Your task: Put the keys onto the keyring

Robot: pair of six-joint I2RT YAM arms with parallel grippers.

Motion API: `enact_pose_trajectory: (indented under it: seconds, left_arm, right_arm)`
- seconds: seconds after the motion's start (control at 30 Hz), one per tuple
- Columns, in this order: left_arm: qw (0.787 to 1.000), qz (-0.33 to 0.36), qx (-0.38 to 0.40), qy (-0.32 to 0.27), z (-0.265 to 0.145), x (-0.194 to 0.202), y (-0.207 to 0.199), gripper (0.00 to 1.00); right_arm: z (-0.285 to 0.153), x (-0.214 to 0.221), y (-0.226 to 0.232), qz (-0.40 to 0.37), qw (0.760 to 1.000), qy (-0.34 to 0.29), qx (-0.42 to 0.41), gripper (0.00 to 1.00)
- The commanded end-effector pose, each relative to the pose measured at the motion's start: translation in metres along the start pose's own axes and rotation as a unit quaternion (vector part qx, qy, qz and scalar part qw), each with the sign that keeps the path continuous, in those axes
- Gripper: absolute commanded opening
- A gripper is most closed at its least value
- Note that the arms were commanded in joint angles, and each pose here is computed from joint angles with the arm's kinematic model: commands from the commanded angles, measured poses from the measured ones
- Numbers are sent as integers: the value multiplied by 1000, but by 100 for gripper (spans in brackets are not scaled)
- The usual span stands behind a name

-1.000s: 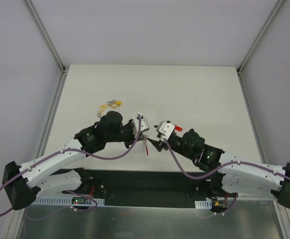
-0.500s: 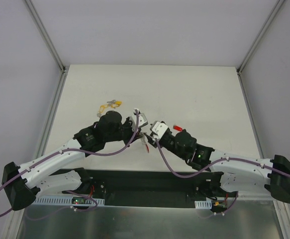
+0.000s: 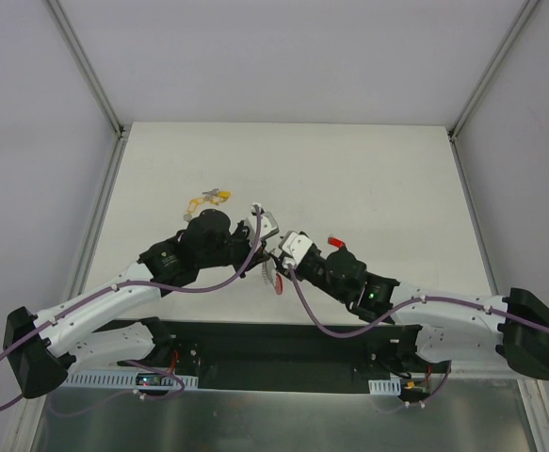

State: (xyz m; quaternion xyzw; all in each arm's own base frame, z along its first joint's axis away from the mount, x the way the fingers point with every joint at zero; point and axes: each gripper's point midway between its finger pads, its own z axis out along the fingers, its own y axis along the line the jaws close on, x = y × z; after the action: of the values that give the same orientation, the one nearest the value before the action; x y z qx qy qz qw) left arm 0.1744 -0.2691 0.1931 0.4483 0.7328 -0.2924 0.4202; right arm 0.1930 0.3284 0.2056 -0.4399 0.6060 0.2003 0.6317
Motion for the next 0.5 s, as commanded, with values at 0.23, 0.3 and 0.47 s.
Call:
enact_pose_trajectory:
  seconds: [0.23, 0.3, 0.47]
  left_arm:
    - [998, -7, 43, -42, -2, -34, -14, 0]
    - [998, -10, 45, -40, -1, -33, -15, 0]
    - [998, -11, 45, -40, -1, -33, -15, 0]
  right_arm:
    - [7, -38, -13, 12, 997, -68, 35, 42]
    - [8, -40, -14, 13, 997, -73, 37, 40]
    - [9, -38, -12, 10, 997, -70, 36, 20]
